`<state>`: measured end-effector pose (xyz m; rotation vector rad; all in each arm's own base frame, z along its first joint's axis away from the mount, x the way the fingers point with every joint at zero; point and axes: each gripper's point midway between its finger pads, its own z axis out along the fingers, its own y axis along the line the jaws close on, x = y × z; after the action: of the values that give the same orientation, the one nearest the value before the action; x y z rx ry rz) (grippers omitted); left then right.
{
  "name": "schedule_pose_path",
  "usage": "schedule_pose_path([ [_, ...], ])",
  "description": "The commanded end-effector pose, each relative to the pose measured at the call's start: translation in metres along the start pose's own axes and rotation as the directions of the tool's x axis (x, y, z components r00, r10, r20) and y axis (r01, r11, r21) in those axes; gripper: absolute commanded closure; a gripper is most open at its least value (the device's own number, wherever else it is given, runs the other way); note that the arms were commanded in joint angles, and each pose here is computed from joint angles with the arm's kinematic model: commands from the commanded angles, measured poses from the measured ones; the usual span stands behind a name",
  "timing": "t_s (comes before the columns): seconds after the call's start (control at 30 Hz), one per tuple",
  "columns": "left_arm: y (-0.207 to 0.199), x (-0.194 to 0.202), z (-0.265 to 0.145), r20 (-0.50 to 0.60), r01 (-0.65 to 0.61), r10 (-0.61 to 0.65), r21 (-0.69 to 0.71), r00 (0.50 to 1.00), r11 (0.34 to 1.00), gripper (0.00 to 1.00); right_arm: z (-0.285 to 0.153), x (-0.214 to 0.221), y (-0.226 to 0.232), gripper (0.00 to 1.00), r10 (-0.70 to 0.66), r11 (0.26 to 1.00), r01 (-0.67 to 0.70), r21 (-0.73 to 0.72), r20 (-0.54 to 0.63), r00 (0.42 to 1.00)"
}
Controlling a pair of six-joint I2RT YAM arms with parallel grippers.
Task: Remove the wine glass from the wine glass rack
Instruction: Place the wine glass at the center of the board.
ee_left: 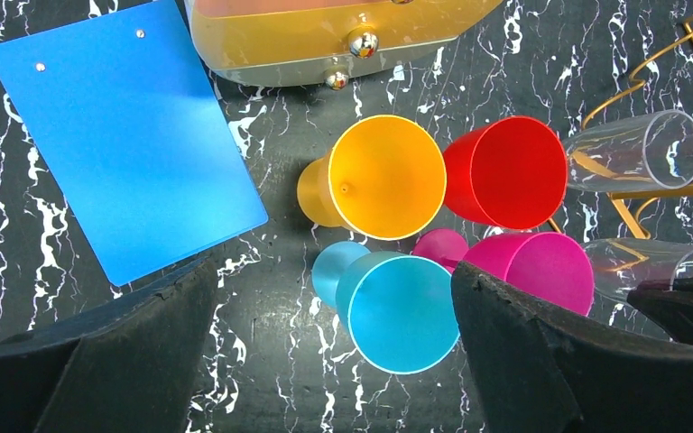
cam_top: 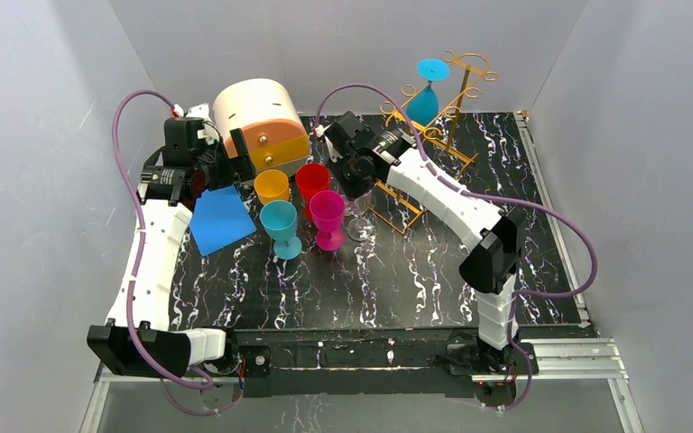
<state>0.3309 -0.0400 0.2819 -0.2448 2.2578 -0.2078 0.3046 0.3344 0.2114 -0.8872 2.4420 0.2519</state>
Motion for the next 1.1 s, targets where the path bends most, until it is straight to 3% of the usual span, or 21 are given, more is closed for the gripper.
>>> schedule_pose_path([
  [0.0,0.003,-0.008,-0.011,0.04,0.006,-0.006,-0.013,0.999,1.0,0.02,-0.011,-0.001,0.009,0.84,-0.027,0.998,0.026,-0.053,-0.029,0.999],
  [0.27,-0.003,-0.017,-0.01,0.057,0.024,-0.025,0.007,0.998,1.0,0.02,-0.01,-0.007,0.003,0.61,-0.028,0.999,0.028,-0.016,-0.011,1.0],
  [0.4,-0.011,-0.014,-0.009,0.044,0.033,-0.035,0.055,0.998,0.998,0.02,-0.029,-0.029,0.004,0.38,-0.031,0.999,0.032,-0.021,0.073,0.997],
  [0.6,-0.02,-0.014,-0.005,0.05,0.06,-0.066,0.102,0.997,0.993,0.02,-0.079,-0.067,0.01,0.24,-0.026,0.996,0.045,-0.071,0.248,0.968],
  [0.7,-0.027,-0.021,-0.004,0.064,0.082,-0.091,0.136,0.994,0.987,0.02,-0.117,-0.086,0.002,0.2,-0.013,0.998,0.034,-0.049,0.383,0.924],
  [0.87,-0.042,-0.025,-0.007,0.073,0.076,-0.094,0.219,0.993,0.973,0.02,-0.175,-0.12,-0.037,0.12,0.023,0.993,-0.09,0.078,0.618,0.786],
  [1.07,-0.086,-0.034,-0.016,0.042,0.047,-0.073,0.446,0.996,0.894,0.02,-0.213,-0.135,-0.096,0.12,0.133,0.954,-0.288,0.088,0.734,0.666],
])
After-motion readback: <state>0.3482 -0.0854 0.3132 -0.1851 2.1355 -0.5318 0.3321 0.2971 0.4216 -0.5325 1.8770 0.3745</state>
